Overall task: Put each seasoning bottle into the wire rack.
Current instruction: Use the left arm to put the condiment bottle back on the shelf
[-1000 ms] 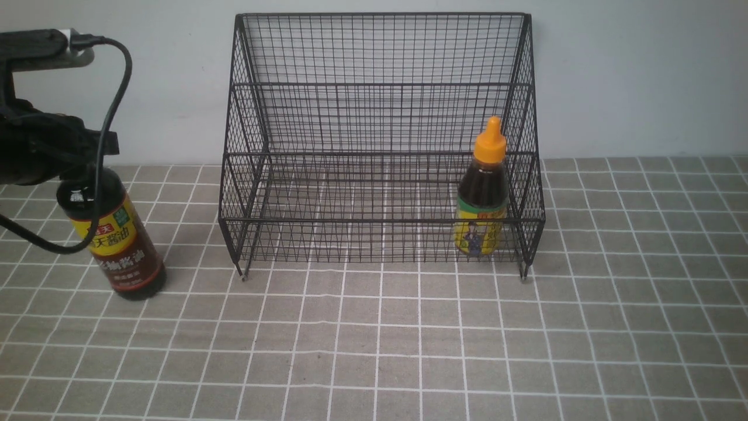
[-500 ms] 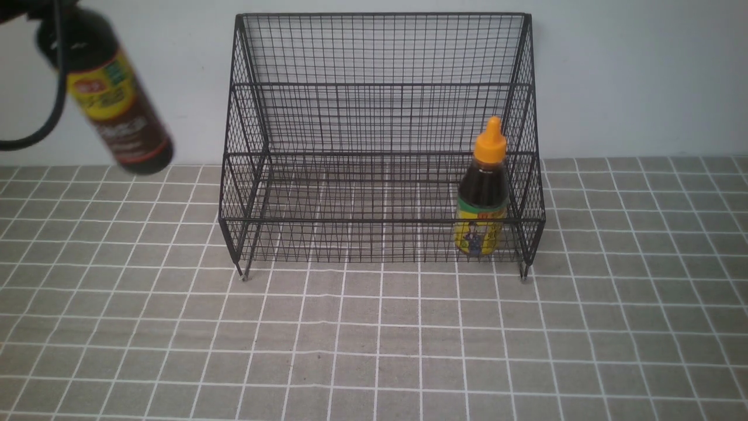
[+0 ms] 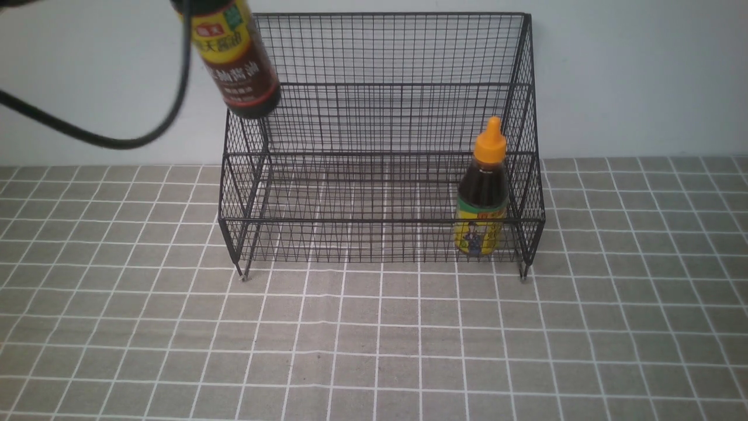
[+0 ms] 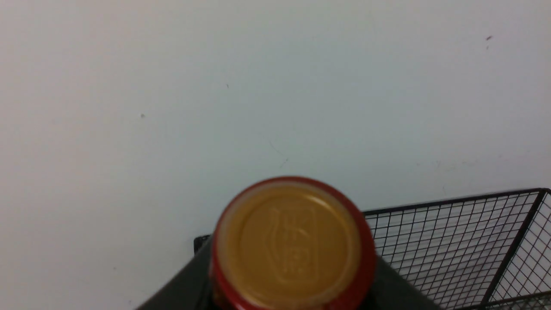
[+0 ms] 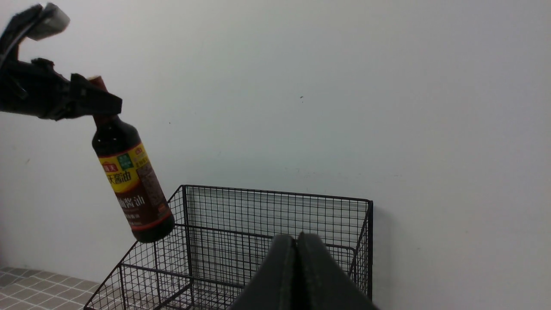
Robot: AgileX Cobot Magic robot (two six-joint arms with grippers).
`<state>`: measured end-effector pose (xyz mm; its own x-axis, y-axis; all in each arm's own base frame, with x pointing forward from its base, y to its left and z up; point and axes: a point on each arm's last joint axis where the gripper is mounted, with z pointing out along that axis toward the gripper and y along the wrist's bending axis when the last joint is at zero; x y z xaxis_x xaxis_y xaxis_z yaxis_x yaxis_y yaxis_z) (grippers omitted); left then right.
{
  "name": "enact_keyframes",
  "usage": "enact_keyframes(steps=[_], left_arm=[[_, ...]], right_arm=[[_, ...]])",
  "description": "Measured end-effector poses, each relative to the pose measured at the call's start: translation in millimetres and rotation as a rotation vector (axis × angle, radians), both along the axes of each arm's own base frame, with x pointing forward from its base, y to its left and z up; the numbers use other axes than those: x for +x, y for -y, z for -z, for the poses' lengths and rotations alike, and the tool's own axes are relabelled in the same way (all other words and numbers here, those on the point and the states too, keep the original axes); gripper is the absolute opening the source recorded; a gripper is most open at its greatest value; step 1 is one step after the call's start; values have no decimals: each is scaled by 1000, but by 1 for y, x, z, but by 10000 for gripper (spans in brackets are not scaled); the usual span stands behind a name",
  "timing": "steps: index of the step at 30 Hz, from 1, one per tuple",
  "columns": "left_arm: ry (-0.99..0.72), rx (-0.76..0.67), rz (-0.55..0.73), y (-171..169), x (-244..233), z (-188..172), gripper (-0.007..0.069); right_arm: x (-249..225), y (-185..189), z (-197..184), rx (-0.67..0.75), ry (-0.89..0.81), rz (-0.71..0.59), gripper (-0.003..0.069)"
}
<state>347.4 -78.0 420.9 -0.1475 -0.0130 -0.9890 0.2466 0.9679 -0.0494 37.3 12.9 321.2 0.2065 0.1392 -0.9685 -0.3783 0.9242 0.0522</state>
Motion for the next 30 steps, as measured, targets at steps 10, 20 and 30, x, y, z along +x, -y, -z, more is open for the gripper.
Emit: enact_keyframes(steps=[10,20,30], left_arm=[[-114,23,2,9,33,46,266],[-237,49,1,15,62,97,266],[-219,42,-7,16,69,100,353]], right_arm=[[0,0,0,0,0,0,-13],[1,0,2,-5,-17,5,-13],[1,0,2,-8,-26,8,-13]])
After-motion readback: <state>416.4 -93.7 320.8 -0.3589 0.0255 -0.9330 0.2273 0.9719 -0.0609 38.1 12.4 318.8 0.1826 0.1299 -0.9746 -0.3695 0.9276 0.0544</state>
